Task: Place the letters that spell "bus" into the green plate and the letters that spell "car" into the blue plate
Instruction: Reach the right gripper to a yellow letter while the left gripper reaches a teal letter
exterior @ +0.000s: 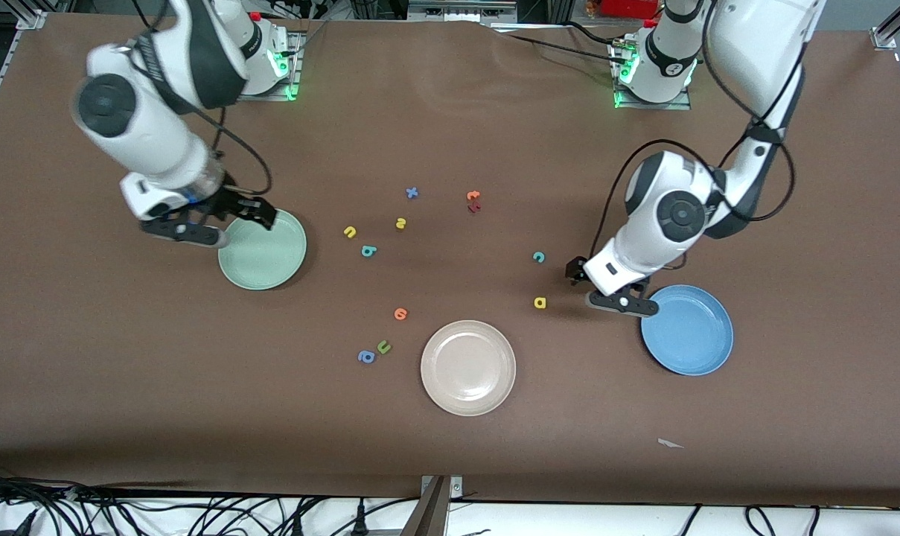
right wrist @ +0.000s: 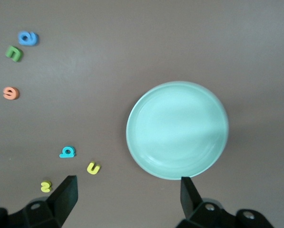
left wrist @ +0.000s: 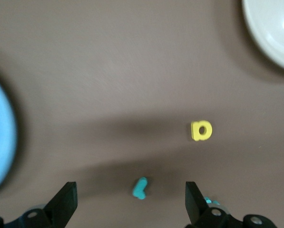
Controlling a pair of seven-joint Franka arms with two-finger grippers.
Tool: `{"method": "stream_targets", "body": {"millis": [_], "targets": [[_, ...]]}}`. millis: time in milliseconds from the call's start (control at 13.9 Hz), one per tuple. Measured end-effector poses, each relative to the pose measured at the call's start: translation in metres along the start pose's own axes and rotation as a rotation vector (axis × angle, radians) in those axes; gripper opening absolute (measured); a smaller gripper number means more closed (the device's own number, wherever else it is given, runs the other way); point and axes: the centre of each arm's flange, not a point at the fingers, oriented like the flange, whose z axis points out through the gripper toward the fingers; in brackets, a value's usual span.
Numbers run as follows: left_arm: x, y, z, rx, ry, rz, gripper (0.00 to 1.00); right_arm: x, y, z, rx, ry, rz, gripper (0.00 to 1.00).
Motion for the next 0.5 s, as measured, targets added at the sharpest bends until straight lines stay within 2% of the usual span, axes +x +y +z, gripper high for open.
{"method": "stream_targets", "body": {"millis": [72,144,503], "targets": [[-0.008,0.005,0.015,0.001,-0.016,0.007,1.0,-0.015,-0.008,0.027,-0.005,-0.015,0.038,0.94],[-0.014,0.008,0.026,0.003,-0.035,0.014,1.0,-0.029,-0.017,0.055,-0.004,-0.027,0.076,0.89],[-0.033,0.011,0.057,0.017,-0.096,0.03,0.98,-0.062,-0.063,0.137,0.047,-0.051,0.244,0.86]]}}
